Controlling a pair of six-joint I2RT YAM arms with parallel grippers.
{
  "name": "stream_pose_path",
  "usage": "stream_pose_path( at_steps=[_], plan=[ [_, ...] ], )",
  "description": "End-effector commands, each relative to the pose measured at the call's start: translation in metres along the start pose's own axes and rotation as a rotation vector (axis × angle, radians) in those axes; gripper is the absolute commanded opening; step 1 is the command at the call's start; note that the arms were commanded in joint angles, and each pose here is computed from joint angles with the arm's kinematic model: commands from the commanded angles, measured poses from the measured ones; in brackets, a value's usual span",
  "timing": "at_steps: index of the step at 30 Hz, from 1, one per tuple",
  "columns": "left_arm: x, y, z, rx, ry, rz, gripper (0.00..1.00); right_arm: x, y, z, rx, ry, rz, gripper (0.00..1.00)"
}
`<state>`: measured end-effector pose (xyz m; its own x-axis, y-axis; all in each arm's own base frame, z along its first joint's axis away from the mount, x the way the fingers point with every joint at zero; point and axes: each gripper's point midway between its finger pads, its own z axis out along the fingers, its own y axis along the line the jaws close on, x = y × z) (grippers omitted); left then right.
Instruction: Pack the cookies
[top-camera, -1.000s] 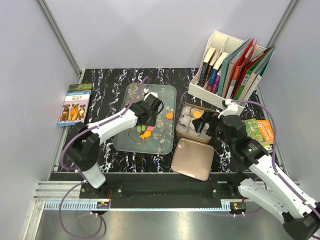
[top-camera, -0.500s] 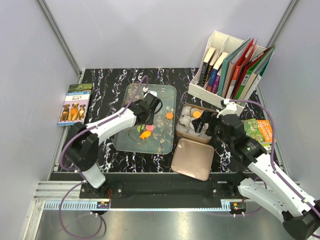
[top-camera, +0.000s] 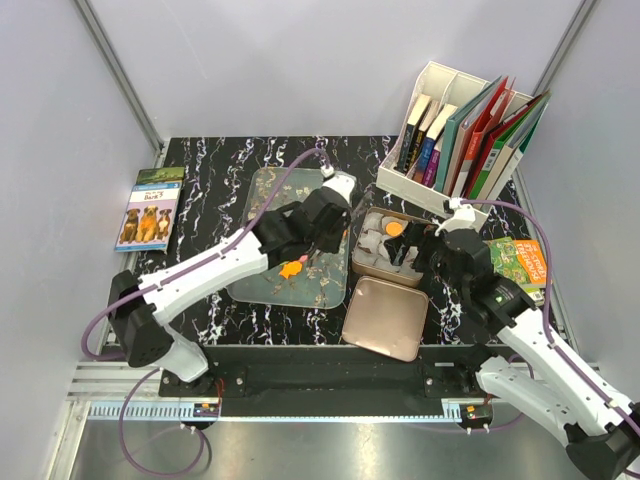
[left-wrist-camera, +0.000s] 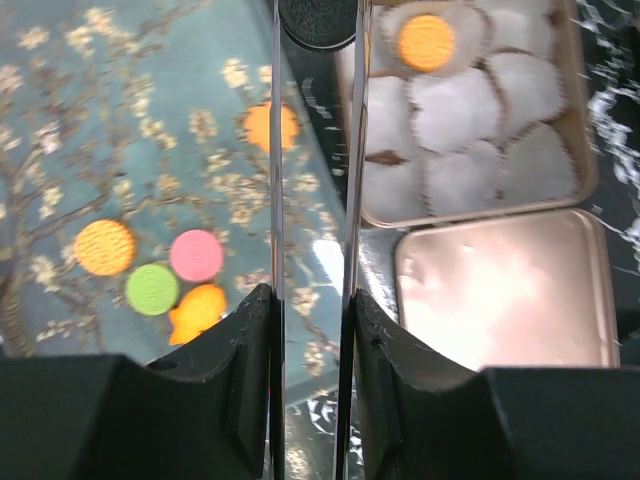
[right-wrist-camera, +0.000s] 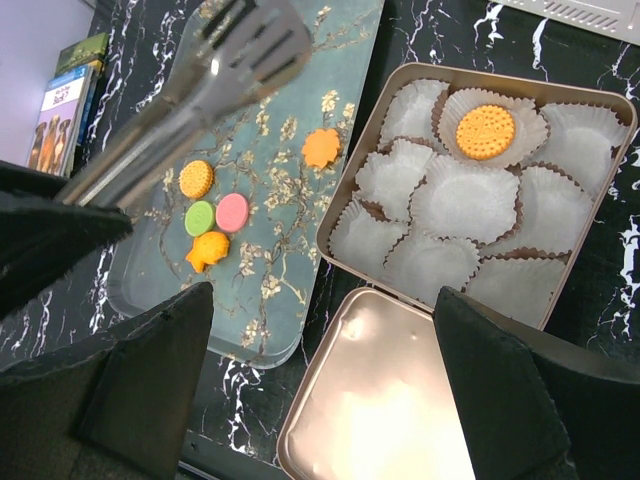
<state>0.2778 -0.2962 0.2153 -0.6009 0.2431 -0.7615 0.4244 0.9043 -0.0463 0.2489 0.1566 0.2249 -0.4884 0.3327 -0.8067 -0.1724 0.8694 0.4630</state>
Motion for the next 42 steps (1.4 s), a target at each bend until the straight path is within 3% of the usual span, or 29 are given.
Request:
stream_pose_path(
  at_steps=[1,11,26,32,42],
  plan=[
    [-0.009,-0.035,0.000,0.089,-0.010,0.049,0.21,-0.029,0.011,-0.012,-0.030,-0.091,0.003,1.00],
    [0.016,-0.086,0.024,0.165,0.074,0.127,0.18,-0.028,0.004,-0.018,-0.005,-0.099,0.000,1.00],
    [0.030,-0.100,0.036,0.177,0.114,0.142,0.19,-0.025,0.001,-0.017,0.004,-0.093,-0.006,1.00],
    [0.026,-0.103,0.039,0.180,0.103,0.148,0.27,-0.025,0.001,-0.018,0.001,-0.094,-0.003,1.00],
    [0.026,-0.103,0.038,0.181,0.104,0.145,0.48,-0.024,0.000,-0.019,0.004,-0.093,-0.003,1.00]
  ],
)
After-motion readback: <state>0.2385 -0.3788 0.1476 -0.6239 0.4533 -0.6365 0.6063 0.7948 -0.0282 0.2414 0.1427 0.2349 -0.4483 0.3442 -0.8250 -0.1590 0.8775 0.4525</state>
